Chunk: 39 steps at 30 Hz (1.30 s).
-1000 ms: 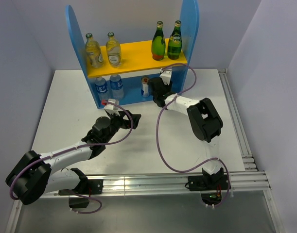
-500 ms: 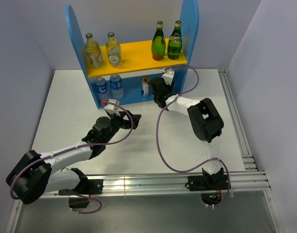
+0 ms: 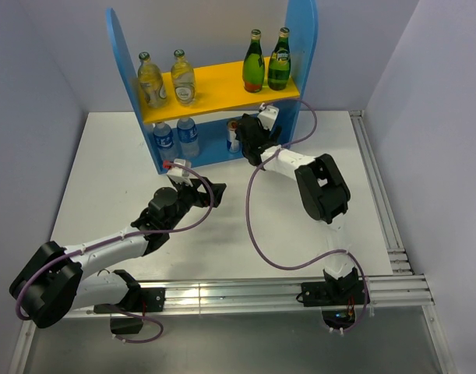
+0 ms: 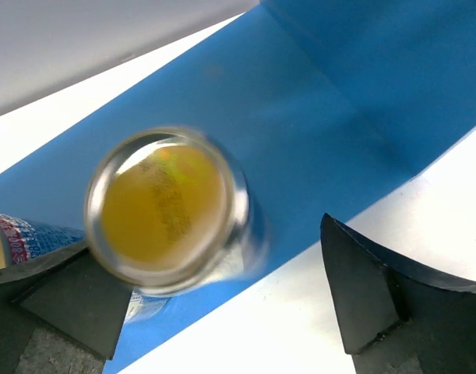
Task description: Place and organize the beverage onto the shelf
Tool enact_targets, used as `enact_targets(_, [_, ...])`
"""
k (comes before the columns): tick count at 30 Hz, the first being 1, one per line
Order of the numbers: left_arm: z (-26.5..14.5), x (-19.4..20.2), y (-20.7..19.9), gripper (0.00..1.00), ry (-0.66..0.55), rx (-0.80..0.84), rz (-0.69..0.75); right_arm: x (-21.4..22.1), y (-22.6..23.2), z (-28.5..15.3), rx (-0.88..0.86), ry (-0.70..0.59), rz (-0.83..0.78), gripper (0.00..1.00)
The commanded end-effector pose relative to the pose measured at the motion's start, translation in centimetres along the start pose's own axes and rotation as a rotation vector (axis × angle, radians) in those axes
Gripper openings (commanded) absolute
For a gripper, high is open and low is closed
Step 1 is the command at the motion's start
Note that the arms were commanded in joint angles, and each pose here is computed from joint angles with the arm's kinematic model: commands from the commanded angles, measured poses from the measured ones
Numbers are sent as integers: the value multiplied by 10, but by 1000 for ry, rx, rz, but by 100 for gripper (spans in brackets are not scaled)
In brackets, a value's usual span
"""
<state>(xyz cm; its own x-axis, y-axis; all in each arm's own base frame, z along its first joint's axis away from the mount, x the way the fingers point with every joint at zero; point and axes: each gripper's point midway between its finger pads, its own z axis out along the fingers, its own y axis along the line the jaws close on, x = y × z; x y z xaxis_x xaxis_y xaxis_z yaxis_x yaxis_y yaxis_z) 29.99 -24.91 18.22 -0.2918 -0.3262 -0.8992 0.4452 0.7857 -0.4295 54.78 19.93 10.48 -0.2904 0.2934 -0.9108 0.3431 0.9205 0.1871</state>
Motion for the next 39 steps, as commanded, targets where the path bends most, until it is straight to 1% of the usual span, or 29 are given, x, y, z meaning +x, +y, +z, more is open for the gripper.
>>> enact_targets(1, [-2,-14,-6,99,-45,14,10,-51,24,-3,-62,-91,77,100])
enact_targets(6, [-2,-15,-8,99,-46,21,6,-53,21,-8,-65,-97,78,100])
enact_targets(8, [-2,-16,-8,99,-49,21,5,-48,17,-9,-62,-92,73,100])
enact_targets(9, [-2,-14,-7,99,-45,21,6,-54,16,-12,-64,-97,78,100])
enact_targets(10, [-2,-15,-8,99,-47,22,6,-47,12,-12,-58,-88,68,100])
enact_targets(12, [-1,-15,-8,99,-46,21,6,-53,11,-19,-73,-91,81,100])
enact_targets(13, [-1,-15,-8,99,-47,23,7,-45,5,-21,-72,-78,70,100])
enact_targets(14, [-2,-16,-8,99,-49,23,7,-46,4,-24,-80,-83,75,100])
enact_targets(15, [-2,-16,-8,99,-49,21,5,-52,8,-31,-116,-84,81,100])
enact_targets(16, [-2,-16,-8,99,-50,21,7,-42,3,-33,-130,-68,62,100])
enact_targets(17, [-2,-17,-8,99,-52,23,6,-51,6,-38,-161,-89,57,100])
enact_targets(18, [-2,-18,-8,99,-54,23,6,-40,5,-41,-191,-63,31,100])
enact_targets(20, [-2,-17,-8,99,-51,22,5,-45,7,-48,-232,-78,11,100])
enact_targets(22, [-2,-18,-8,99,-55,21,4,-36,6,-53,-263,-55,-16,100])
enact_targets(23, [-2,-18,-8,99,-56,19,4,-38,5,-57,-271,-50,-25,100])
enact_targets(25, [-1,-18,-7,99,-52,12,8,-23,-6,-65,-266,5,-47,100])
enact_targets(26, [-2,-19,-7,99,-53,10,11,-35,-8,-77,-278,1,-32,100])
enact_targets(28, [-3,-21,-4,99,-45,-18,15,-32,-20,-98,-276,26,-24,100])
enact_targets(29, [-7,-33,-7,99,-66,-24,8,-62,-24,-125,-295,-8,33,100])
enact_targets(31, [-16,-57,-2,99,-82,-109,-5,-91,-21,-163,-350,-55,43,100])
enact_targets(32, [-32,-86,-7,99,-146,-120,-22,-124,-32,-193,-344,-117,33,100])
enact_targets(33, [-43,-107,-4,99,-194,-164,-32,-145,-22,-223,-395,-151,38,100])
enact_targets(34, [-56,-139,-10,99,-256,-170,-40,-163,-23,-241,-415,-182,33,100])
enact_targets(35, [-76,-157,-11,99,-288,-178,-35,-176,-33,-265,-436,-182,25,100])
enact_targets(36, [-89,-183,-18,99,-341,-171,-37,-195,-30,-285,-488,-200,45,100])
enact_targets(37, [-98,-197,-16,99,-366,-194,-17,-202,-32,-298,-517,-206,45,100])
enact_targets(38, [-105,-200,-15,99,-355,-210,-9,-212,-40,-315,-552,-214,54,100])
enact_targets(39, [-110,-213,-18,99,-377,-211,-16,-221,-42,-325,-579,-224,65,100])
